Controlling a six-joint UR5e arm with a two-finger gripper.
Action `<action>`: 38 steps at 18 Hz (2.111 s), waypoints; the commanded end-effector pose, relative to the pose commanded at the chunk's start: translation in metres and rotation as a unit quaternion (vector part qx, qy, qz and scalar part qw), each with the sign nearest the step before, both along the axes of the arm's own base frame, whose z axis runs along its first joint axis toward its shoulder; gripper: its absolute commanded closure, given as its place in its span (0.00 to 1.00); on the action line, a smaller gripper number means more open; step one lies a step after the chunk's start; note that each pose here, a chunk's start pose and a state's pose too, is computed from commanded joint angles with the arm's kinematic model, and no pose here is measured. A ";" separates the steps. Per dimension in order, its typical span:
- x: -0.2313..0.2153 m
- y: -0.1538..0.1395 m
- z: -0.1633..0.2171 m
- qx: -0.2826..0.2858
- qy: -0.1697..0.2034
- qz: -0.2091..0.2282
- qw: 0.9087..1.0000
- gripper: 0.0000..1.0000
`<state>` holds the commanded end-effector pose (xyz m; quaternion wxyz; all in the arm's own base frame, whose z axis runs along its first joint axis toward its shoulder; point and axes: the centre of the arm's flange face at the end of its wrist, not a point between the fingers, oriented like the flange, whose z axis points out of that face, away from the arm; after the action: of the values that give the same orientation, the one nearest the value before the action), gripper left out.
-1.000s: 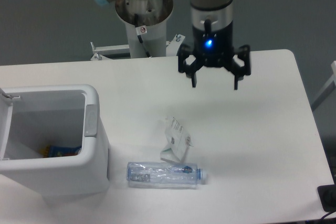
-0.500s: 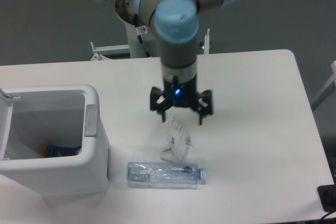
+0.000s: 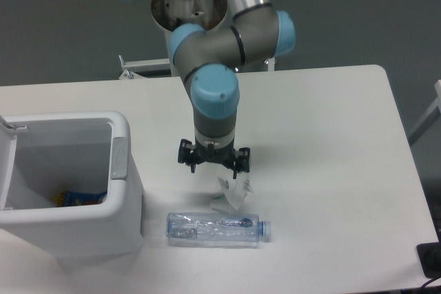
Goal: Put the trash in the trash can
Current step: 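Close the gripper on the plastic wrapper and lift it, then carry the wrapper over the white bin and open the gripper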
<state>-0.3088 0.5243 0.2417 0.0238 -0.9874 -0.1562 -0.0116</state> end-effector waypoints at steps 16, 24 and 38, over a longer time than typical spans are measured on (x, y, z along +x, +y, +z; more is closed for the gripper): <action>-0.007 -0.007 0.015 -0.002 0.034 0.024 0.999 1.00; -0.024 -0.038 0.123 0.064 0.025 -0.022 0.997 1.00; 0.055 -0.021 0.407 0.399 -0.057 0.140 0.905 1.00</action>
<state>-0.2534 0.5032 0.6490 0.4078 -0.8612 -0.2762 -0.1259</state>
